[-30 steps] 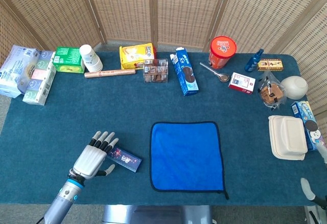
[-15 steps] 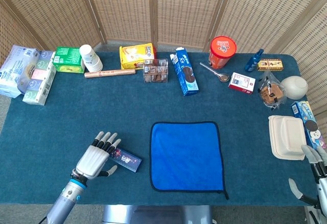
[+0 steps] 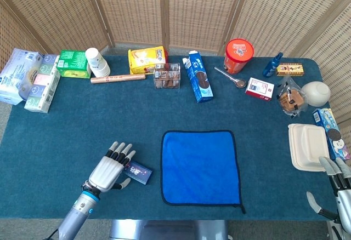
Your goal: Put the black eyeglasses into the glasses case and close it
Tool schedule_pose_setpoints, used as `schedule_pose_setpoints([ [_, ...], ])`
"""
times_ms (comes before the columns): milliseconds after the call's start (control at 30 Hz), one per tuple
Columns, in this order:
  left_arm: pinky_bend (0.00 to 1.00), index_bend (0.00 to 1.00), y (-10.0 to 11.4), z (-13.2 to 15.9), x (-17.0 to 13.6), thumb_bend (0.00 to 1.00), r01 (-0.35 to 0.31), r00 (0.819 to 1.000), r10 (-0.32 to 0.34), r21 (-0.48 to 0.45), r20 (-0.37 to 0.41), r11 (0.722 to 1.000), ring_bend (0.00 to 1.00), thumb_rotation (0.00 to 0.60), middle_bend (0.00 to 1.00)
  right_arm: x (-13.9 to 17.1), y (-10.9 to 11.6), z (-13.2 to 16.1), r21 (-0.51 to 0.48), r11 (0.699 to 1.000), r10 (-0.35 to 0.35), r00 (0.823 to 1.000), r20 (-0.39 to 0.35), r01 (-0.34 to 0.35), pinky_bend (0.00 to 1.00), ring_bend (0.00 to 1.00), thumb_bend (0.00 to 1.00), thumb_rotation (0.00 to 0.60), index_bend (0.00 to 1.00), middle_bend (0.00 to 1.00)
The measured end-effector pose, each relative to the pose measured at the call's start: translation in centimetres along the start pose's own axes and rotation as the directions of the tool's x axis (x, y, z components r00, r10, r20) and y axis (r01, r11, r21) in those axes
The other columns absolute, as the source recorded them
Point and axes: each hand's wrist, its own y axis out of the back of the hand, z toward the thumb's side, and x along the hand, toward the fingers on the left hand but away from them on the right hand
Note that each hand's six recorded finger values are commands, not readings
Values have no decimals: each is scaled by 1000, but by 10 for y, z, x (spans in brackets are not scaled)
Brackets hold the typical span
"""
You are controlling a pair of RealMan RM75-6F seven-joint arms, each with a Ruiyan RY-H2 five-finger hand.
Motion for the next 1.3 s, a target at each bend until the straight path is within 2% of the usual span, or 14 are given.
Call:
schedule_pose_setpoints([
  [267,21,201,-3,7,9,263,1,1000,-1,25,13,1000,0,315,0,0,3,1,-16,1000,-22,1000,-7,22,150,6,385,179,69,123],
  [433,24,364,-1,12,15,256,-4,1000,3,28,23,1000,0,313,0,1,5,-2,-27,999,-31,1000,3,31,150,6,384,179,69,122],
  [600,25,447,2,12,18,254,-18,1000,18,25,22,1000,0,314,0,4,5,-5,-40,998,-37,999,14,37,150,6,384,177,69,122],
  [867,27,458,5,5,20,251,-30,1000,30,12,2,999,0,312,0,3,8,-6,-60,997,-52,998,19,53,150,6,384,179,69,122],
  [1033,26,445,15,-12,26,250,-56,998,56,8,-37,998,0,313,0,2,8,-6,-72,996,-55,998,22,57,150,6,382,180,68,122],
  [1300,26,433,28,-20,47,248,-73,996,75,37,-44,997,0,311,0,2,9,-6,-82,995,-62,998,28,64,150,6,383,181,68,123],
])
